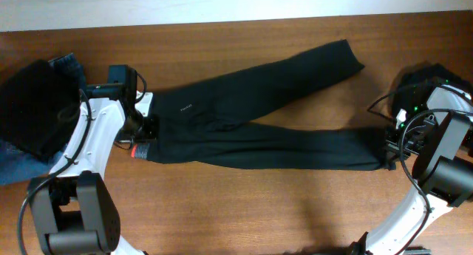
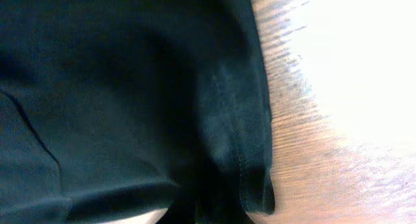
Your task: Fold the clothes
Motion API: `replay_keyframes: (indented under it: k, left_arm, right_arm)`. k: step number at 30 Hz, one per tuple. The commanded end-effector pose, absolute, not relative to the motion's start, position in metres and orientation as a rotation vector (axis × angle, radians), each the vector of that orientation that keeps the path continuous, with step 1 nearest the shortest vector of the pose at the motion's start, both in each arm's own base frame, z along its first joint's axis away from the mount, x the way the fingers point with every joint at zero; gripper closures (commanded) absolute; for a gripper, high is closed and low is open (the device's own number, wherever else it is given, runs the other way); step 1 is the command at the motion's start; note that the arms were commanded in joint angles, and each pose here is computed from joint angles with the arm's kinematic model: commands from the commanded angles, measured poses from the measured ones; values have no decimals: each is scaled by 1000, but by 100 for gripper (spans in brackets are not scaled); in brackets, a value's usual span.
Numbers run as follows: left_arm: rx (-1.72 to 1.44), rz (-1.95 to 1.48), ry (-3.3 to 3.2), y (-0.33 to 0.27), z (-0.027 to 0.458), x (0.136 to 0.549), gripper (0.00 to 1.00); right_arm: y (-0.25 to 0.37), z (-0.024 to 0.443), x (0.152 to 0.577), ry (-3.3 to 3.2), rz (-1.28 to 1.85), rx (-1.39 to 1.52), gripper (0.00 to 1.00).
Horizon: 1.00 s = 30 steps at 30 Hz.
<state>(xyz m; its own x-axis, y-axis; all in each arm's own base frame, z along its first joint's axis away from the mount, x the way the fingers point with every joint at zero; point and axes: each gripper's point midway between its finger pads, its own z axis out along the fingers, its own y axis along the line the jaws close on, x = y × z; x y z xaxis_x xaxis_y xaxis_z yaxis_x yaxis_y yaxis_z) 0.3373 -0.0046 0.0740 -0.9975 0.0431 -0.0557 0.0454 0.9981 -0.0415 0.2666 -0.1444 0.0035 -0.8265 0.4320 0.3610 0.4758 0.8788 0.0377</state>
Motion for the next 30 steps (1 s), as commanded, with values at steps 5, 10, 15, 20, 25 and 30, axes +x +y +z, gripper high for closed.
replay_keyframes:
  k: [5, 10, 15, 20, 25, 30]
  left_arm:
    - [53, -52, 3033, -1, 87, 346, 99]
    - [54, -63, 3024, -2, 87, 348, 99]
    - [56, -93, 3010, -6, 87, 351, 99]
    - [60, -141, 2999, -11, 78, 352, 99]
    - [62, -199, 3006, -18, 64, 346, 99]
    - [62, -199, 3007, -18, 51, 341, 99]
  right_arm:
    - [-131, 44, 319, -2874, -372, -558, 58]
    - [-125, 110, 367, -3050, -382, -485, 33]
    - [-52, 177, 418, -3232, -828, -97, 1]
    - [62, 208, 446, -3241, -1140, 549, 4]
    - [171, 205, 467, -3244, -1100, 976, 96]
    - [253, 190, 484, -3304, -990, 1207, 96]
